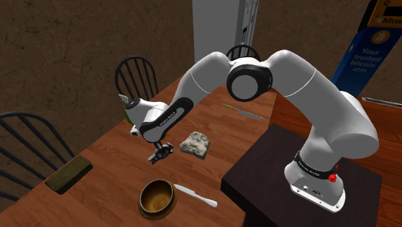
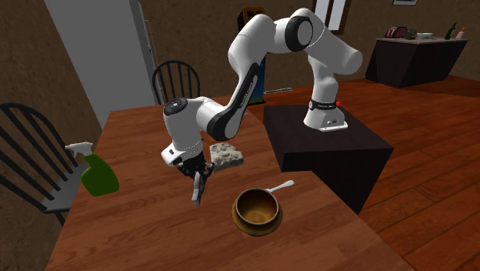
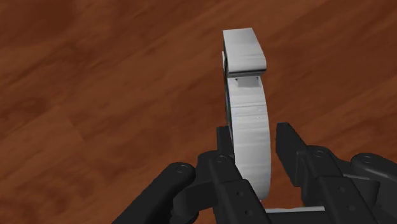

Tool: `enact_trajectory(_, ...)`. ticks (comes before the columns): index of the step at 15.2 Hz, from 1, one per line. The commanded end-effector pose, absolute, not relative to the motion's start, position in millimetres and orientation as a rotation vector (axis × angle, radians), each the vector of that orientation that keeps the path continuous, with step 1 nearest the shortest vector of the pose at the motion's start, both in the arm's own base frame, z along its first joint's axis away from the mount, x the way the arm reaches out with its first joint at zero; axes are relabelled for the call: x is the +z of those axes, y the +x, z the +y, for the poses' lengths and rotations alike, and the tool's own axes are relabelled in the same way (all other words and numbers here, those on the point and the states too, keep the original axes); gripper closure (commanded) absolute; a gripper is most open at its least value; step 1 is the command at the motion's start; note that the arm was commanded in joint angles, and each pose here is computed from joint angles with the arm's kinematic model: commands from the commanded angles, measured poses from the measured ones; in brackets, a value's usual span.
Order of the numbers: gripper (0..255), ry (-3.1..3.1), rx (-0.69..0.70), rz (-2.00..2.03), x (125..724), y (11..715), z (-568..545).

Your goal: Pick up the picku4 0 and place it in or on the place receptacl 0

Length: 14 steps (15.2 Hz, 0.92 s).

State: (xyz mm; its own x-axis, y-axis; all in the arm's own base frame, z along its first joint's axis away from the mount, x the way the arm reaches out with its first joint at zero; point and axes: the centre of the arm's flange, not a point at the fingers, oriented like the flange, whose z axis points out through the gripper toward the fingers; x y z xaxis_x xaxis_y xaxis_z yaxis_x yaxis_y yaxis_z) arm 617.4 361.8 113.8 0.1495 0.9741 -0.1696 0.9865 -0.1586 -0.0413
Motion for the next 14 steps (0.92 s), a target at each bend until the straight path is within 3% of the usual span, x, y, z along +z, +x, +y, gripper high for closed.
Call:
enact_trajectory(1, 255, 2.320, -0.240, 1.984, 114, 617, 362)
enact_trajectory(14, 255, 2.320, -0.239, 1.984, 145, 617, 362)
